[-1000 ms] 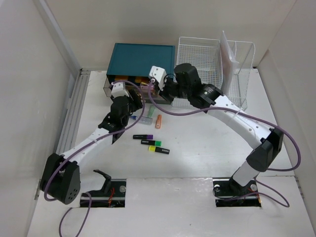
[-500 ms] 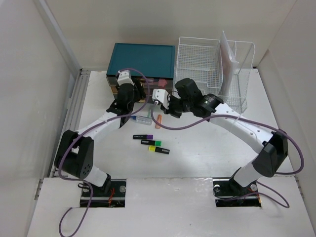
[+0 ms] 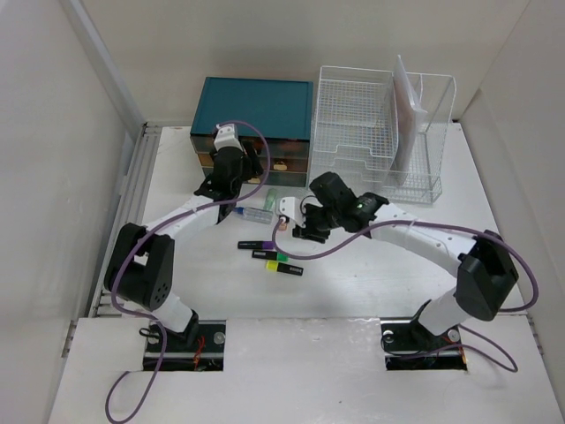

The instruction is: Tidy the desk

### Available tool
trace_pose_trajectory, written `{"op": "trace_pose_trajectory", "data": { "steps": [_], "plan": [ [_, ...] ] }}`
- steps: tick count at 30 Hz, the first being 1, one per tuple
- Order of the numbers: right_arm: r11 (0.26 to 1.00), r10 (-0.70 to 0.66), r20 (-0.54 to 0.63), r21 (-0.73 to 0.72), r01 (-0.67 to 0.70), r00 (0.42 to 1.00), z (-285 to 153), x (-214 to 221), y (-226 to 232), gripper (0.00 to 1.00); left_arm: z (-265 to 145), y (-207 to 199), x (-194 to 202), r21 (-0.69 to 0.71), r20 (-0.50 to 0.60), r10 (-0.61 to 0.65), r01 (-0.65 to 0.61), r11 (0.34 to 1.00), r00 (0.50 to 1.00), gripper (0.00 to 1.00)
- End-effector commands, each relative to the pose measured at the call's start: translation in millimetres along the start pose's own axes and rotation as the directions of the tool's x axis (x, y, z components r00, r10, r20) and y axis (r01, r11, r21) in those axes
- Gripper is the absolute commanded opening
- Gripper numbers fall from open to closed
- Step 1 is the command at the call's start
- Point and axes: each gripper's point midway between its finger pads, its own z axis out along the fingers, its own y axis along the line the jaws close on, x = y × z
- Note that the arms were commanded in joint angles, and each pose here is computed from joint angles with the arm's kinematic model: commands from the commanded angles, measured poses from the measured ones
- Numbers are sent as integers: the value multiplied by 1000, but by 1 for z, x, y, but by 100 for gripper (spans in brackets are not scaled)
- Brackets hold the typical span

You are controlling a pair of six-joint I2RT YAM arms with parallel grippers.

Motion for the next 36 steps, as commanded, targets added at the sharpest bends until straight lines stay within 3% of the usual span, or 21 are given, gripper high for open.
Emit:
{"op": "trace_pose_trajectory", "data": {
  "steps": [1, 5, 14, 21, 23, 36],
  "plan": [
    [998, -46, 58, -28, 48, 997, 23, -20, 13, 48, 2, -11, -44, 26, 109, -29, 26, 999, 994, 59],
    [995, -28, 55, -90, 33, 998, 38, -21, 32, 54, 5, -5, -42, 13, 104, -19, 17, 1000, 994, 59],
    [987, -2, 24, -158, 6, 1000, 61, -13, 65, 54, -12, -5, -44, 44, 119, -50, 45, 998, 992, 59],
    [973, 18, -29, -228, -24, 999, 79, 1, 90, 54, -36, 7, -43, 35, 149, -92, 88, 996, 985, 68],
    [975, 18, -35, -222, -26, 999, 82, -1, 90, 54, -38, 13, -43, 28, 155, -95, 91, 995, 983, 72],
    [969, 85, -94, -224, -104, 992, 94, 7, 95, 54, -36, 34, -29, -20, 143, -98, 102, 995, 985, 73]
  ]
}}
